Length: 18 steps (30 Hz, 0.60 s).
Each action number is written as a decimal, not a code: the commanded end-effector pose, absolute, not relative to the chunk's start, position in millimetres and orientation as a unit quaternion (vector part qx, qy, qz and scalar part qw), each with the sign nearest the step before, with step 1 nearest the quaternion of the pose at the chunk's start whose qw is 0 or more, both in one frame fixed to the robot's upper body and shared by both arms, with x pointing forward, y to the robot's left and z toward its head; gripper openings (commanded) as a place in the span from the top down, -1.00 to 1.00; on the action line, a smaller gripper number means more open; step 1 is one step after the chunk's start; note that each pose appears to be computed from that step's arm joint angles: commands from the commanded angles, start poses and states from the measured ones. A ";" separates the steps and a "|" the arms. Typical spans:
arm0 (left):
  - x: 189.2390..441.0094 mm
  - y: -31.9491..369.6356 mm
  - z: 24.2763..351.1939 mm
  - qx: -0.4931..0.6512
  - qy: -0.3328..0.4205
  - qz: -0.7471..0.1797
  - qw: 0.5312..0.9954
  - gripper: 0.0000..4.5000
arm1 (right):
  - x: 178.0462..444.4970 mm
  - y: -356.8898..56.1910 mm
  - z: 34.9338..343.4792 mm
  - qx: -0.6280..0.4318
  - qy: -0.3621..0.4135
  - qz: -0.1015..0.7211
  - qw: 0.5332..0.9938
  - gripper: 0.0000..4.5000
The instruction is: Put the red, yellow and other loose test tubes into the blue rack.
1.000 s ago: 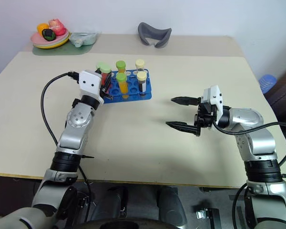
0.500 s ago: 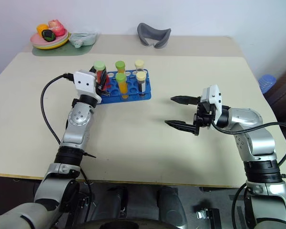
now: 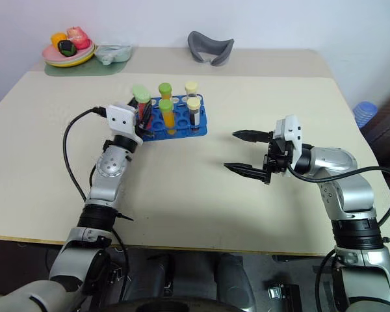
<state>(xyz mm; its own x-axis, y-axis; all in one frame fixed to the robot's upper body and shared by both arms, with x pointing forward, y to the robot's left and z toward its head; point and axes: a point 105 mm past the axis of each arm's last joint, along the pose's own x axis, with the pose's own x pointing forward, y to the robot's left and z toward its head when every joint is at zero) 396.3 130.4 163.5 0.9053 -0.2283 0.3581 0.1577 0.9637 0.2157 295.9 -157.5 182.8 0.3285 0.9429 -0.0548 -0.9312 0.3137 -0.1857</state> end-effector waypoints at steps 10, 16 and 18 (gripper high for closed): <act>397.5 134.1 150.4 0.092 -0.179 -0.105 0.974 0.50 | 291.7 -155.3 197.2 -0.102 -0.064 0.578 0.807 -1.00; 388.0 136.8 145.0 0.029 -0.187 -0.106 0.976 -0.07 | 291.0 -155.1 195.5 -0.100 -0.064 0.577 0.808 -1.00; 387.6 139.3 146.5 0.035 -0.190 -0.089 0.977 -0.50 | 291.1 -153.7 195.6 -0.099 -0.064 0.578 0.808 -1.00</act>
